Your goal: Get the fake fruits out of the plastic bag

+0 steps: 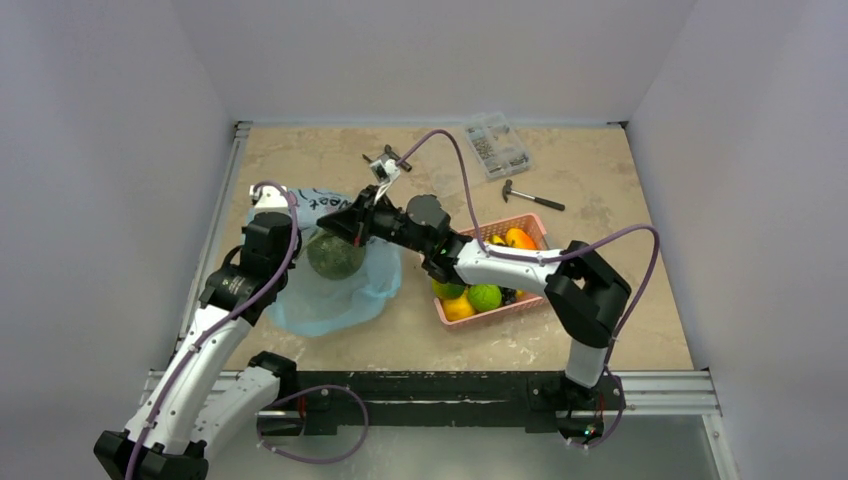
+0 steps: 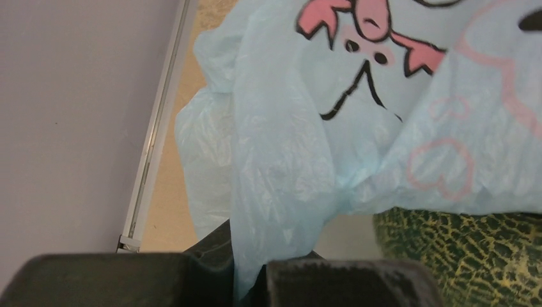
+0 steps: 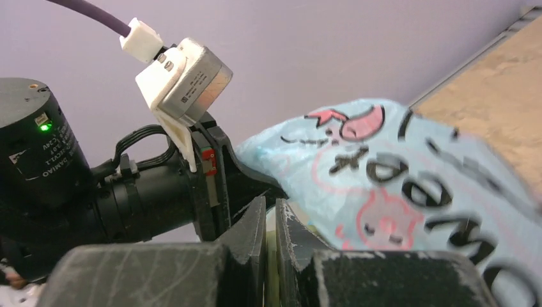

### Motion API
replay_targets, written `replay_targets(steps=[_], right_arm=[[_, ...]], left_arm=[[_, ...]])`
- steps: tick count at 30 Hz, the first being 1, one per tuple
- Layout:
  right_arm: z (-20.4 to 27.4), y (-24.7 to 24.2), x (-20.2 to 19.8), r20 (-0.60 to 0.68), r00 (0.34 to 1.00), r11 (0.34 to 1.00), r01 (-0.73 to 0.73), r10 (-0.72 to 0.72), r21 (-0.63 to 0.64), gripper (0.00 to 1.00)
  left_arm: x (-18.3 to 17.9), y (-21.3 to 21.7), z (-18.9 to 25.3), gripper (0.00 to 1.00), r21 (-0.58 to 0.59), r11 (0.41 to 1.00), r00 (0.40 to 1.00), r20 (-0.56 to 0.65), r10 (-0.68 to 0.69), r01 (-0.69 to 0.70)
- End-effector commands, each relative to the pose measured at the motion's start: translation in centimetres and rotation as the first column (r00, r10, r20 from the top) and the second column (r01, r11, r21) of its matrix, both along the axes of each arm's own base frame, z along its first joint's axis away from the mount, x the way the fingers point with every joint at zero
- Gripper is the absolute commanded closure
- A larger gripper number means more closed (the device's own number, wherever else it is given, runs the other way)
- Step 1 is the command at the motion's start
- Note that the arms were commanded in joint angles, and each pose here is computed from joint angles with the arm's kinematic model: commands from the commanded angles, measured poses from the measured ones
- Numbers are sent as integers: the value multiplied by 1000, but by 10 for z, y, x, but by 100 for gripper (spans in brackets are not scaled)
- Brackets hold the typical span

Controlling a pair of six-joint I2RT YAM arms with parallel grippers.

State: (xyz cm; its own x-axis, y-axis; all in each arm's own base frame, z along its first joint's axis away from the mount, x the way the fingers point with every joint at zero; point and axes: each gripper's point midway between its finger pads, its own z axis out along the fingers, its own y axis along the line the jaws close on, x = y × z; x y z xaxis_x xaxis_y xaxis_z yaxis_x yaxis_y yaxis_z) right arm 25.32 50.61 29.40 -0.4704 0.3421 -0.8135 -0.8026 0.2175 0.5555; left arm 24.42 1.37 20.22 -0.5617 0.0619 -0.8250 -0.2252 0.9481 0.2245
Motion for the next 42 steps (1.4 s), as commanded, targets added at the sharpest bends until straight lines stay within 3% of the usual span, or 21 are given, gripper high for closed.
replay_targets(steps=[1,16,19,23,26,29,33,39,42], right_arm=[[22,1,-47,-69,964,964,-251,257,88,100],[78,-36,-94,21,917,914,-400,399,66,100],[88,-56,-80,56,960,961,-275,273,18,100],[101,-103,-40,139,989,995,54,-43,-82,100],[104,-153,-14,231,930,933,324,-284,-154,100],[97,-208,9,309,824,803,550,-475,-229,100],[77,-268,30,359,705,636,708,-612,-306,100],[31,-288,26,289,719,631,694,-632,-347,100],[10,-289,29,284,725,614,685,-627,-393,100]], left_arm=[[4,2,10,100,-19,999,998,55,41,-40],[4,20,2,100,42,981,982,8,191,-191],[0,25,4,100,56,974,976,14,217,-217],[-2,33,5,98,85,964,968,27,250,-252],[-3,33,5,86,93,961,965,4,262,-261],[-3,31,6,61,83,961,964,-3,265,-264],[-4,28,12,36,40,966,967,17,255,-255],[-12,24,26,5,-60,969,965,87,246,-242],[-16,23,34,1,-106,970,962,141,234,-220]])
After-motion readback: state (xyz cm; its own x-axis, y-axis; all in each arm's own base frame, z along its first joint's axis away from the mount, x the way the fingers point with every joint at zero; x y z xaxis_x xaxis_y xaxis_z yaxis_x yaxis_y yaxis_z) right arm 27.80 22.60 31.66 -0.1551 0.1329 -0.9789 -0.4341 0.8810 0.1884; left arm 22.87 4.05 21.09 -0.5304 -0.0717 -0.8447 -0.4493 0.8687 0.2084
